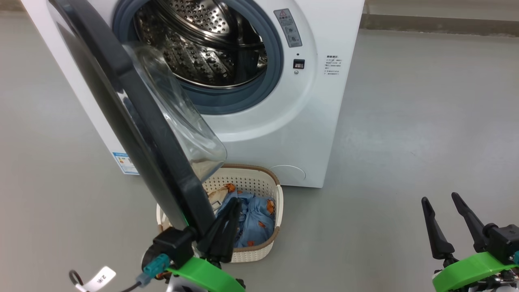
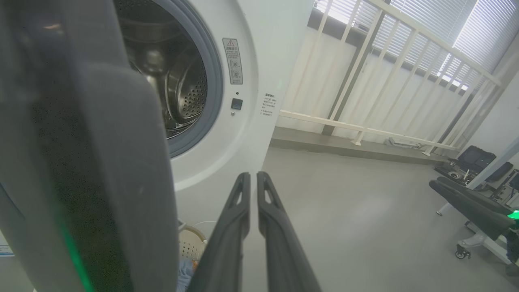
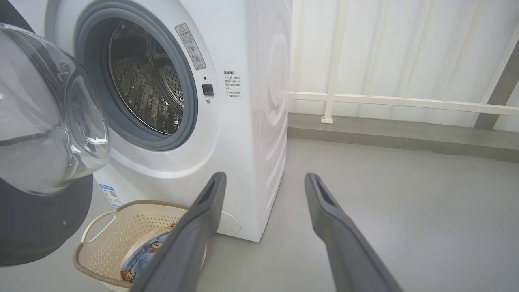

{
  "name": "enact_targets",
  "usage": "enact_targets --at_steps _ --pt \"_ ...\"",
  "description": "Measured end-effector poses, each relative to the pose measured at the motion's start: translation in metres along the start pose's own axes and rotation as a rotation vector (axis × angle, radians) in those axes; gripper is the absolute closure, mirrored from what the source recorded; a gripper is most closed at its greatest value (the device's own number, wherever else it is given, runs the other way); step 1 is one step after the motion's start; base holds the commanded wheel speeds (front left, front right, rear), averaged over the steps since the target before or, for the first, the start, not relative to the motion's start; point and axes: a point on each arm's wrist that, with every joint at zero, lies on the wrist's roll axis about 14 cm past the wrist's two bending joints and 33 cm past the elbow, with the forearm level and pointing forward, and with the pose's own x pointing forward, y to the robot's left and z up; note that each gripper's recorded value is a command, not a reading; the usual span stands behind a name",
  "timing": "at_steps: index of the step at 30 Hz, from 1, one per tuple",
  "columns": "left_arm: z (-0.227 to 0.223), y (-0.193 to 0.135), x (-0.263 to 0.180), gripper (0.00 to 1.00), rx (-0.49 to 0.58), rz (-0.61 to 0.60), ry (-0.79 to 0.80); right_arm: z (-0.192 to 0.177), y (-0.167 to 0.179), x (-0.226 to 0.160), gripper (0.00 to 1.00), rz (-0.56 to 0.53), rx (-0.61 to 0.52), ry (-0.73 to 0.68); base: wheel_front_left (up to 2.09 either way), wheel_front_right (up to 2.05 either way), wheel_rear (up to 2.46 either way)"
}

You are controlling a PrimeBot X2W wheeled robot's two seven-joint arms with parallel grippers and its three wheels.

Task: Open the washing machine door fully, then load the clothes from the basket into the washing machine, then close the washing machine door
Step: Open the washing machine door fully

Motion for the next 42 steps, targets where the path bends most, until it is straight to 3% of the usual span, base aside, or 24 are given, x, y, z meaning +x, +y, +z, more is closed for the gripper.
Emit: enact_targets --at_steps 26,42 --pt "-0.003 0.038 -0.002 1.0 -0.004 0.118 -0.005 0.009 0.001 0.005 0.0 0.004 -0.002 -0.027 0.0 0.0 0.0" --pt "0.006 0.06 -0.027 1.0 0.006 0.208 -0.035 0.009 0.027 0.023 0.0 0.084 -0.001 -0.027 0.0 0.0 0.0"
